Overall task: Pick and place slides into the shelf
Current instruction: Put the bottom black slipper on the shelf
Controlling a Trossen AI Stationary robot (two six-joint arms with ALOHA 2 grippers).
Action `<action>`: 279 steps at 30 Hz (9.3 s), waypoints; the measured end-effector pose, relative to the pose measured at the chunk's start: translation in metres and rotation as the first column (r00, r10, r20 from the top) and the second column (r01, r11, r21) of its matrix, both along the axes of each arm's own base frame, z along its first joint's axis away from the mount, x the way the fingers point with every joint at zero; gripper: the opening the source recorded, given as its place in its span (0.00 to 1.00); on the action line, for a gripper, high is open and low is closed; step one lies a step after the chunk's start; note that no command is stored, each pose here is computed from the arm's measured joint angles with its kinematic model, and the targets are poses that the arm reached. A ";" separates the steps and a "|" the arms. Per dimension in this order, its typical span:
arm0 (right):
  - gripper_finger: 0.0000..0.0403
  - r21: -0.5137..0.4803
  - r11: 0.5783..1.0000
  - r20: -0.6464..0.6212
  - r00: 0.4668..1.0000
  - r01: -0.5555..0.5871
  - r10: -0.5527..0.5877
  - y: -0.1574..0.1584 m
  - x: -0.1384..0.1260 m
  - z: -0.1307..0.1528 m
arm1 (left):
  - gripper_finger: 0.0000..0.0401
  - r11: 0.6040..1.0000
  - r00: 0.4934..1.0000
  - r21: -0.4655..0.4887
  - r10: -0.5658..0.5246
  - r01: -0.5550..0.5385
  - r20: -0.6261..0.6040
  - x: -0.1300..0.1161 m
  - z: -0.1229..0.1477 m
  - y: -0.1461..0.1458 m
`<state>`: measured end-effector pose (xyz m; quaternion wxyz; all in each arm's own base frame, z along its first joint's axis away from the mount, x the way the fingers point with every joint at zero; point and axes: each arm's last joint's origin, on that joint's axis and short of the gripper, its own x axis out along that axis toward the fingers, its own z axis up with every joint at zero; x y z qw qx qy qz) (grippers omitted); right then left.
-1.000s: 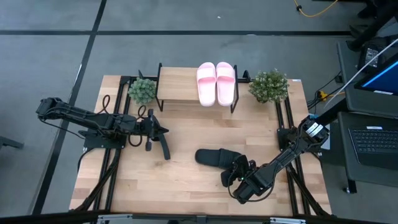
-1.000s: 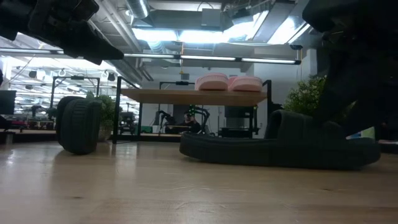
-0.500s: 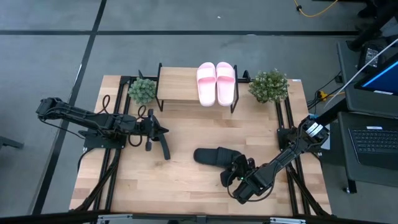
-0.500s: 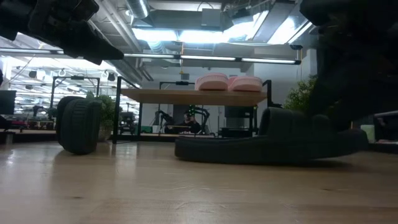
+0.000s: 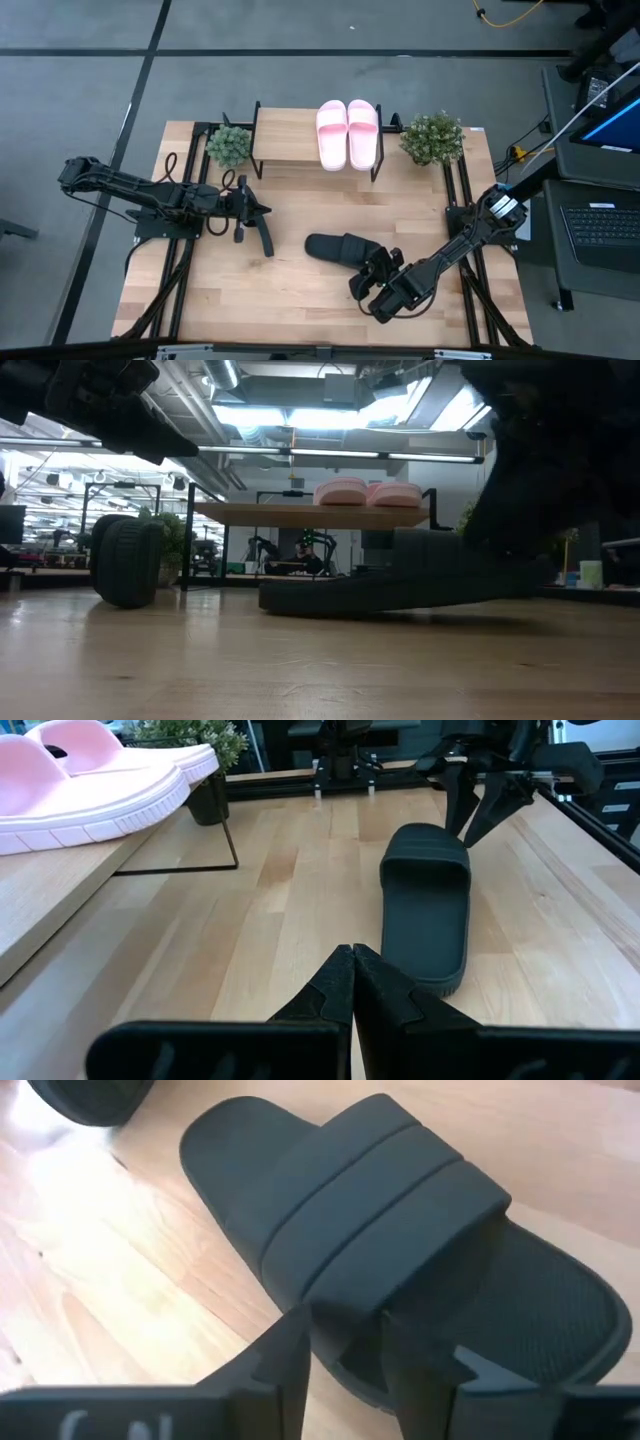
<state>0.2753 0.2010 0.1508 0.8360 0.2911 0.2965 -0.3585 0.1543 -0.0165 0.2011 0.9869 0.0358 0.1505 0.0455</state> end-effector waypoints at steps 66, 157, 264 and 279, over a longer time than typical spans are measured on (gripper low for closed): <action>0.06 0.121 0.984 0.169 0.975 0.127 -0.147 0.024 -0.012 -0.012 | 0.00 1.000 0.999 -0.004 0.003 -0.003 -0.035 -0.001 -0.003 0.000; 0.03 -0.102 0.838 0.051 0.838 -0.536 0.543 -0.036 0.038 0.076 | 0.00 0.933 0.935 0.225 -0.319 0.281 0.157 0.004 0.018 -0.008; 0.02 -0.220 0.550 0.241 0.501 -0.806 0.831 -0.118 0.090 0.100 | 0.34 0.842 0.951 0.447 -0.302 0.301 -0.070 0.069 0.045 -0.030; 0.02 -0.225 0.546 0.236 0.499 -0.807 0.834 -0.118 0.090 0.100 | 0.32 0.814 0.957 0.512 -0.287 0.272 -0.052 0.070 0.048 -0.031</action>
